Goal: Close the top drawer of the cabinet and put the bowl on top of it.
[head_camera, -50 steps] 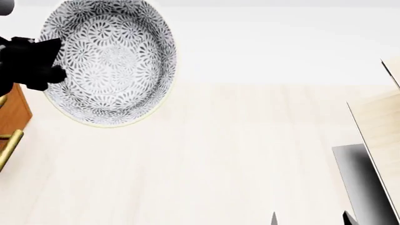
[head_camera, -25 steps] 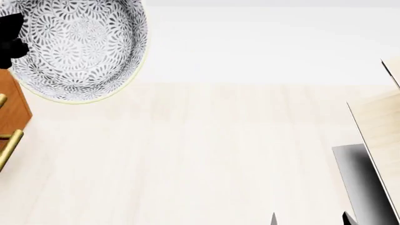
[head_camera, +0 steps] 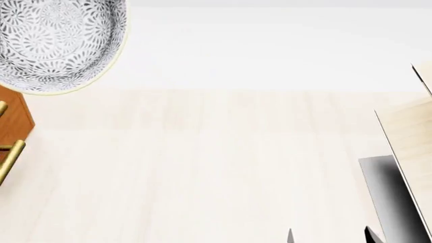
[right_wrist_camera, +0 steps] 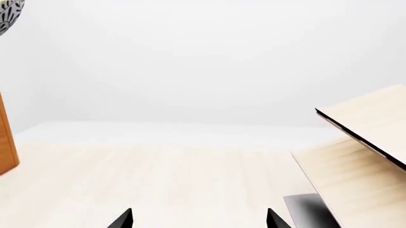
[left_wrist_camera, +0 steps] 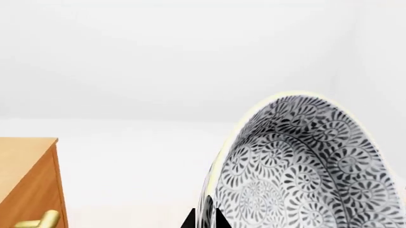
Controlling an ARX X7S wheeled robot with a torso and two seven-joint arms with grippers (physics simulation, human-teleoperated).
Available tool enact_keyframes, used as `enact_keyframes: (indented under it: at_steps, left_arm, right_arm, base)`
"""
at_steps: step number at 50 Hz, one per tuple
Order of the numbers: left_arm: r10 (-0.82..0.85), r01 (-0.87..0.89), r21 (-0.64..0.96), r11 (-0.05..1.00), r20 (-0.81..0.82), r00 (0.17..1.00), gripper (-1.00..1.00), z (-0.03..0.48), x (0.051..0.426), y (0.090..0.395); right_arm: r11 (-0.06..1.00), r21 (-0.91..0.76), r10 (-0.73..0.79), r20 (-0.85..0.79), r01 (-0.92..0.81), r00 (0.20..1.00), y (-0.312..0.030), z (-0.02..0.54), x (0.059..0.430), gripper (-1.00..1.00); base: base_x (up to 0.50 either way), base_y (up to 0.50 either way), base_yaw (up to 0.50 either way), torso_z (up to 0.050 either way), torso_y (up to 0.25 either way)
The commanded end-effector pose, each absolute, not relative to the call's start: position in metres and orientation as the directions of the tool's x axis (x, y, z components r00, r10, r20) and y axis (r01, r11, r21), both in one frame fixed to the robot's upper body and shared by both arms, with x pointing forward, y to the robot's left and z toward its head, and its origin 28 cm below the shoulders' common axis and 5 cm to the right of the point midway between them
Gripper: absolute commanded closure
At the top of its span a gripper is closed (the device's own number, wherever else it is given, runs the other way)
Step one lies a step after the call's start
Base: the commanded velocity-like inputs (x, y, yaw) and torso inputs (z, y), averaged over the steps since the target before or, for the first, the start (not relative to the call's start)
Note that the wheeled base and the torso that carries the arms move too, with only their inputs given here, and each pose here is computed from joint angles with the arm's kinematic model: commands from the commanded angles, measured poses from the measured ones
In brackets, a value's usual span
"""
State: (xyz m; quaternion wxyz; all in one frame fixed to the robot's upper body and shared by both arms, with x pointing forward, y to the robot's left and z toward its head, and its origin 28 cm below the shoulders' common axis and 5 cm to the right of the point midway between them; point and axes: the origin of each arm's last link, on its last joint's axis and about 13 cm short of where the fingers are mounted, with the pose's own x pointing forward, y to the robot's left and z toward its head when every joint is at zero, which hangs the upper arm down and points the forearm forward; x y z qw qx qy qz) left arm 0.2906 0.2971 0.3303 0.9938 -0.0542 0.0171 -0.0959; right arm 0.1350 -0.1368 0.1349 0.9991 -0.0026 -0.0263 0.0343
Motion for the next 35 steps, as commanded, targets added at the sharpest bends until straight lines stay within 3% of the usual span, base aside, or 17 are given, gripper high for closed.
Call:
enact_keyframes:
  at_steps: [1,35]
  left_arm:
    - [-0.154,0.154,-0.138,0.978,0.013,0.988,1.0,0.34,0.286,0.307]
    - [-0.016,0.029,-0.28,0.959,0.047,0.999,1.0,0.358,0.281,0.327]
  right_arm:
    - [0.997,-0.011,0.077,0.054,-0.076,0.996,-0.135,0.137,0.136,-1.0]
    - [0.997,-0.007,0.072,0.054,-0.072,0.996,-0.138,0.134,0.134,-1.0]
  base:
    - [0.0,0.0,0.0,0.0,0.0]
    - [0.0,0.0,0.0,0.0,0.0]
